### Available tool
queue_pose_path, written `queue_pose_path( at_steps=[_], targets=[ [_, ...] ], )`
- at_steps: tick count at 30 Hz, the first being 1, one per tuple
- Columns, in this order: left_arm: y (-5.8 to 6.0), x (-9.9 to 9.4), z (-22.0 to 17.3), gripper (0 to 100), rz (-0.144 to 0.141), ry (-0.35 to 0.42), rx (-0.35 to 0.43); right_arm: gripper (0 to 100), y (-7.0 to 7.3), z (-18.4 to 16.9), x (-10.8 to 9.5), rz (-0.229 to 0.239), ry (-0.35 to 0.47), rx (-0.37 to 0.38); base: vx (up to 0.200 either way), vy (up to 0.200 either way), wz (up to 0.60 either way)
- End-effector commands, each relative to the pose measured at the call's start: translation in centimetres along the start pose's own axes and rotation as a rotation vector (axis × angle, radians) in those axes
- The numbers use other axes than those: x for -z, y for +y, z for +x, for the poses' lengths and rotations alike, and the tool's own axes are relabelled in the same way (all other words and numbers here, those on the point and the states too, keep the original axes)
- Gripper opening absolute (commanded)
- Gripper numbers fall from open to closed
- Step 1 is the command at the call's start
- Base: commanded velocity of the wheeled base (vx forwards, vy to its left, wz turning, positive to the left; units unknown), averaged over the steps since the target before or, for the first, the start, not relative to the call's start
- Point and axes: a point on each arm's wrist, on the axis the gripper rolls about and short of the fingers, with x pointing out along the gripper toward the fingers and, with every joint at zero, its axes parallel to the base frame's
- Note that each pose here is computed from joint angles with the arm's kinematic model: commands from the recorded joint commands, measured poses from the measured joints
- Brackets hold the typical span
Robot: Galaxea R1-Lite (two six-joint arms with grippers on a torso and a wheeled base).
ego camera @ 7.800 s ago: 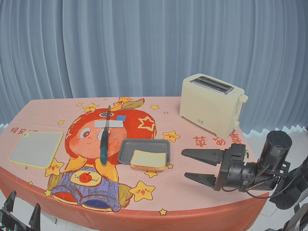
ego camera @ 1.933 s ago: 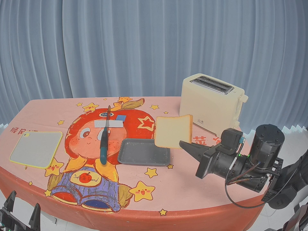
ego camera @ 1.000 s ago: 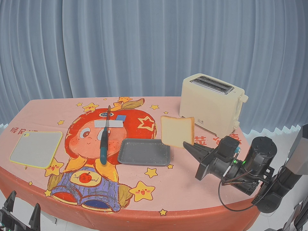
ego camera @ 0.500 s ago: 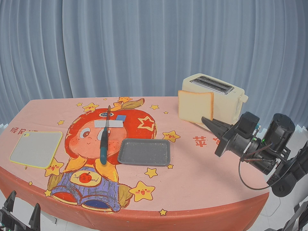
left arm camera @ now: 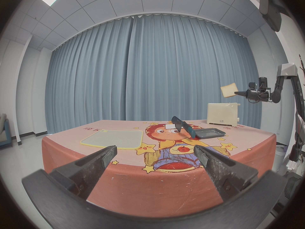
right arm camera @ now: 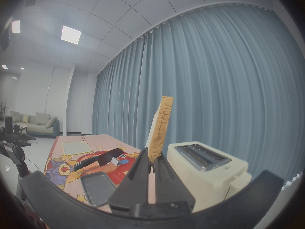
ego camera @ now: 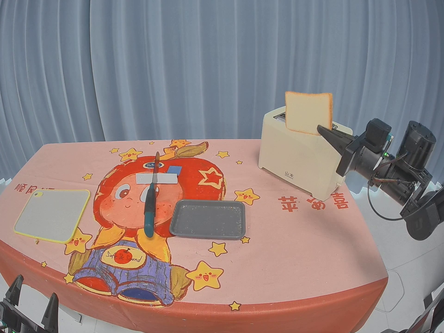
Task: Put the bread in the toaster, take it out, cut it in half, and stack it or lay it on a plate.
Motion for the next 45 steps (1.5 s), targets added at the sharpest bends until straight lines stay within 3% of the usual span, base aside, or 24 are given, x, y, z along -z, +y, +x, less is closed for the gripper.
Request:
queue_pose_path(
  at_steps=[1, 12, 16, 22, 23, 31, 36, 45],
  targets=[
    [0.0, 0.5, 0.1, 100, 0.000, 0.018, 0.000, 0, -1.0, -0.1, -1.1, -0.017, -0.032, 0.017, 0.000, 0.000, 0.00],
    [0.0, 0.5, 0.1, 100, 0.000, 0.018, 0.000, 0, -2.7, 0.4, -5.1, -0.008, 0.009, 0.030, 0.000, 0.000, 0.00],
    [0.0, 0.5, 0.1, 100, 0.000, 0.018, 0.000, 0, -4.1, 0.8, -6.3, -0.004, 0.043, 0.065, 0.000, 0.000, 0.00],
    [0.0, 0.5, 0.1, 100, 0.000, 0.020, 0.001, 0, -5.2, 0.7, -7.0, -0.037, 0.081, 0.037, 0.000, 0.000, 0.00],
    [0.0, 0.5, 0.1, 100, 0.000, 0.018, 0.000, 0, -5.7, 0.8, -7.2, -0.061, 0.091, 0.048, 0.000, 0.000, 0.00],
    [0.0, 0.5, 0.1, 100, 0.000, 0.018, 0.000, 0, -8.8, 1.9, -5.9, -0.146, 0.129, 0.056, 0.000, 0.000, 0.00],
    [0.0, 0.5, 0.1, 100, 0.000, 0.018, 0.000, 0, -9.1, 2.2, -5.1, -0.192, 0.146, 0.025, 0.000, 0.000, 0.00],
    [0.0, 0.5, 0.1, 100, 0.000, 0.020, 0.000, 0, -9.1, 2.8, -4.3, -0.181, 0.212, 0.004, 0.000, 0.000, 0.00]
  ],
)
